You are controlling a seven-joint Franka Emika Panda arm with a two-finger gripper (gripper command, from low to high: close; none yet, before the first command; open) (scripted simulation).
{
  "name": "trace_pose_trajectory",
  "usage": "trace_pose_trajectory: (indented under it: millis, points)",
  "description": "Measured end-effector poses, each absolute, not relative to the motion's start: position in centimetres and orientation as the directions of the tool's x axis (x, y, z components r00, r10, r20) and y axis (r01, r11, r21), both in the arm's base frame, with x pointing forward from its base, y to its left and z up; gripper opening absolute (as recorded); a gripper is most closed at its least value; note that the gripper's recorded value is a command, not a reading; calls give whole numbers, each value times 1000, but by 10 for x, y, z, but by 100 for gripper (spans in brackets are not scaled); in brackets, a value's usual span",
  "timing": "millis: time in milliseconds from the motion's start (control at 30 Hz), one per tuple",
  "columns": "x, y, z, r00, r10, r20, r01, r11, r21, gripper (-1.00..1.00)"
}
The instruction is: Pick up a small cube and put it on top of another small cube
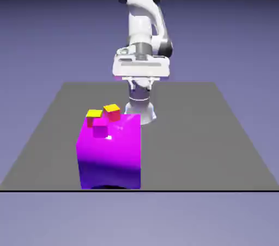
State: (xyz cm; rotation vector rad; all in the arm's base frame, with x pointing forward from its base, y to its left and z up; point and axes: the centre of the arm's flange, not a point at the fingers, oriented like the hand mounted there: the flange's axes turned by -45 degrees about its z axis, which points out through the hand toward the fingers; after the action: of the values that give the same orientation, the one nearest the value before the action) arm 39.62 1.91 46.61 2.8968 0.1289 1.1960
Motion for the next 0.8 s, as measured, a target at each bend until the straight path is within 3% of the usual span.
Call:
trace_pose_trajectory:
  millis: [200,400,667,800]
  points:
    - [434,-80,427,869,-160,469,-146,-987,-66,0]
    - [437,-188,381,900,-393,190,-383,-919,-93,0]
    - [384,-319,319,724,-661,-196,-679,-733,-37,0]
    - [355,-333,269,575,-710,-407,-787,-615,-40,0]
